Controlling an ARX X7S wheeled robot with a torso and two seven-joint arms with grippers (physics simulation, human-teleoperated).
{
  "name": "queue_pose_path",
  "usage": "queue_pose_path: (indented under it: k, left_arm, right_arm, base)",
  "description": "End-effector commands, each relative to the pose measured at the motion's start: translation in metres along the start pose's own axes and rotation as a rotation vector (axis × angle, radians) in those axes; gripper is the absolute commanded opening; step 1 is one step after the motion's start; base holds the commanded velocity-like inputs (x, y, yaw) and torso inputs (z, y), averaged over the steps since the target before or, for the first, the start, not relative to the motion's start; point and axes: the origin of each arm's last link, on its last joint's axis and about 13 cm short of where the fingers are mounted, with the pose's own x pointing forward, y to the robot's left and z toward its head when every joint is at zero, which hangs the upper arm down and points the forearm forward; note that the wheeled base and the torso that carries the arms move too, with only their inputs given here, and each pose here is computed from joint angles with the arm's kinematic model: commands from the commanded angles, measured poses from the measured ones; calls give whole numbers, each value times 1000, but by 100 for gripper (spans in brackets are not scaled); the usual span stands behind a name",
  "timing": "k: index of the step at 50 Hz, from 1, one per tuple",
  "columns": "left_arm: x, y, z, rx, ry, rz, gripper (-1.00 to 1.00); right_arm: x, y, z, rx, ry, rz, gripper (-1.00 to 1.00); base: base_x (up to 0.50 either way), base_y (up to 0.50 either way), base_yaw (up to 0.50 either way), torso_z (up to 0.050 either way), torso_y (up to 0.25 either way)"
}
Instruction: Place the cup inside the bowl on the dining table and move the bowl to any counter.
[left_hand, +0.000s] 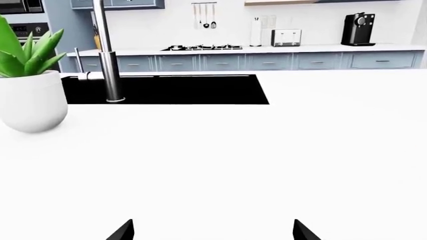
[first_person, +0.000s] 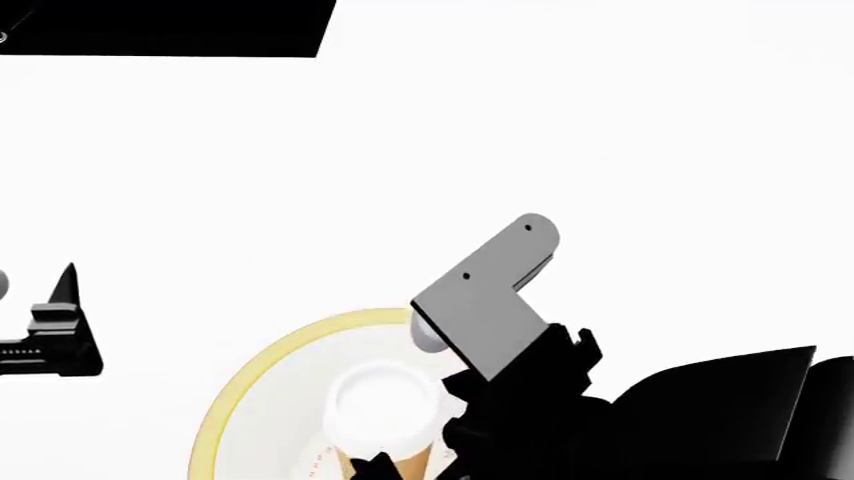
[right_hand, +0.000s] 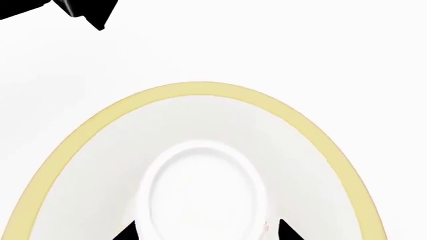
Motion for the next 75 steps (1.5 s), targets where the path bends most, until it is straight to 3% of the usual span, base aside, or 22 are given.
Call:
queue_pose_path:
  k: [1, 17, 29, 35, 36, 42, 46, 47, 53, 57, 65, 75]
  left_arm:
    - [0, 0, 2, 2, -4, -2, 100]
    - [0, -1, 1, 13, 1, -8, 100]
    - [0, 1, 3, 10, -5, -9, 100]
    - [1, 1, 3, 8, -7, -10, 100]
    - [1, 1, 3, 8, -6, -9, 100]
    - [1, -2, 2, 8, -5, -7, 100]
    - [1, -1, 2, 6, -5, -7, 100]
    - [1, -1, 2, 7, -3, -6, 100]
    - [1, -1, 3, 7, -5, -6, 100]
    - [1, -1, 3, 0, -3, -8, 100]
    - [1, -2, -1, -1, 7, -5, 100]
    - [3, -7, 0, 0, 12, -5, 100]
  right_arm:
    - [-14, 0, 12, -37, -39, -29, 100]
    - [-28, 2, 26, -44, -108, -52, 100]
    - [-53, 0, 45, -67, -181, -94, 100]
    - [-66, -9, 47, -6, -216, -178, 100]
    - [-70, -12, 48, 122, -246, -201, 100]
    - [-75, -30, 29, 244, -267, -288, 100]
    - [-73, -40, 16, 400, -264, -301, 100]
    - [-71, -43, 11, 379, -247, -304, 100]
    - [-65, -46, -9, 448, -210, -264, 100]
    - [-60, -43, -19, 365, -142, -242, 100]
    - [-46, -42, -39, 473, -106, -197, 100]
    - [-39, -50, -43, 494, -76, -194, 100]
  base:
    - [0, 0, 0, 0, 0]
    - [0, 0, 0, 0, 0]
    - [0, 0, 0, 0, 0]
    - [0, 0, 0, 0, 0]
    - [0, 0, 0, 0, 0]
    - [0, 0, 0, 0, 0]
    - [0, 0, 0, 0, 0]
    - [0, 0, 0, 0, 0]
    - [0, 0, 0, 0, 0]
    - [0, 0, 0, 0, 0]
    - [0, 0, 0, 0, 0]
    - [0, 0, 0, 0, 0]
